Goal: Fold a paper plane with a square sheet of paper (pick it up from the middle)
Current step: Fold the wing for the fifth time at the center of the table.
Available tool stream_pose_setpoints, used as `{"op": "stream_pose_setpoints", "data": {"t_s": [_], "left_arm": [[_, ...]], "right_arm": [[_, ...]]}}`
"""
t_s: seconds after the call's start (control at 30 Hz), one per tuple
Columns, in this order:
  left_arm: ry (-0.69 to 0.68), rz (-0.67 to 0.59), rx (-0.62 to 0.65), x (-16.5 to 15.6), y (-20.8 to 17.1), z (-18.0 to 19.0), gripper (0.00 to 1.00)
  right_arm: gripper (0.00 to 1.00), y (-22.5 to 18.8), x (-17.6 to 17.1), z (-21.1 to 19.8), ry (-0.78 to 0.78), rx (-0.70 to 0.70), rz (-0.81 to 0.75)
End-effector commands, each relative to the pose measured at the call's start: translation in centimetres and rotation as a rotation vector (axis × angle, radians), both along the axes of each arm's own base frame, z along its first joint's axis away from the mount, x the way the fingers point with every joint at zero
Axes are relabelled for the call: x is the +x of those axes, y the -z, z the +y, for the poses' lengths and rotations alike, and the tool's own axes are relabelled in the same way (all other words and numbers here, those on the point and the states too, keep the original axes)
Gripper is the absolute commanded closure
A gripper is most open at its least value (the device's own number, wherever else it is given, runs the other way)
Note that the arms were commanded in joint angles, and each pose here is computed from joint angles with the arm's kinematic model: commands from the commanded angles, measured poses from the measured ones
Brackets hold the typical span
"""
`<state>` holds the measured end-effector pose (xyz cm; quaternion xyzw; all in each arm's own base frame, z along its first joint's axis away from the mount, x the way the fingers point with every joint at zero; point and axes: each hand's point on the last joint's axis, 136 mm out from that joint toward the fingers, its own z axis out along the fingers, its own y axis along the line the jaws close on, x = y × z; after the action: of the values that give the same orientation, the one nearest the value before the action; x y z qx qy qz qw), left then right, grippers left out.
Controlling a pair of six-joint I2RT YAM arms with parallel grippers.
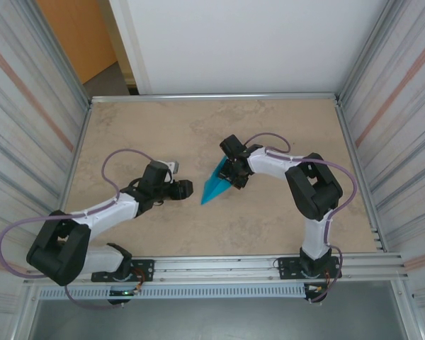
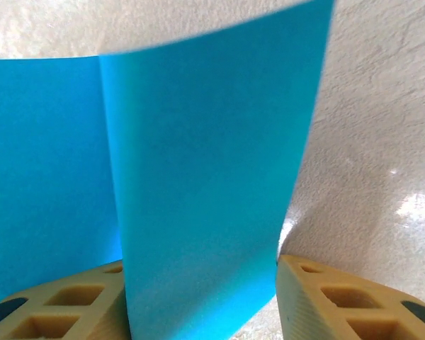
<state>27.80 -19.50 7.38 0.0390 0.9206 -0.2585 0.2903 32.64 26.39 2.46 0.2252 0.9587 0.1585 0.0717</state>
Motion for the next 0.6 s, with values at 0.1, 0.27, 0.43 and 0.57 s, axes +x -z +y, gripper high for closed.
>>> {"op": "stream_pose_setpoints", "data": {"t_s": [0.1,0.27,0.43,0.57], "left_arm": [[-0.036,0.042,-0.016,0.5,0.6,0.2,0.35],[-0.040,0.072,-0.043,0.8,0.8,0.1,0.35],[-0.031,0.099,-0.082,1.0,0.8,-0.2,0.35],[-0.026,0.113,-0.107,1.2,0.8,-0.4,0.35]], "right_arm": [[0.56,-0.1,-0.1,-0.1,0.031,-0.028,0.017],[0.62,-0.8,0.1,-0.2,0.035,-0.016,0.002],[0.66,-1.3,0.1,0.0,0.032,0.009,-0.001],[0.71,-2.2,0.3,0.2,0.022,0.050,-0.022]]}}
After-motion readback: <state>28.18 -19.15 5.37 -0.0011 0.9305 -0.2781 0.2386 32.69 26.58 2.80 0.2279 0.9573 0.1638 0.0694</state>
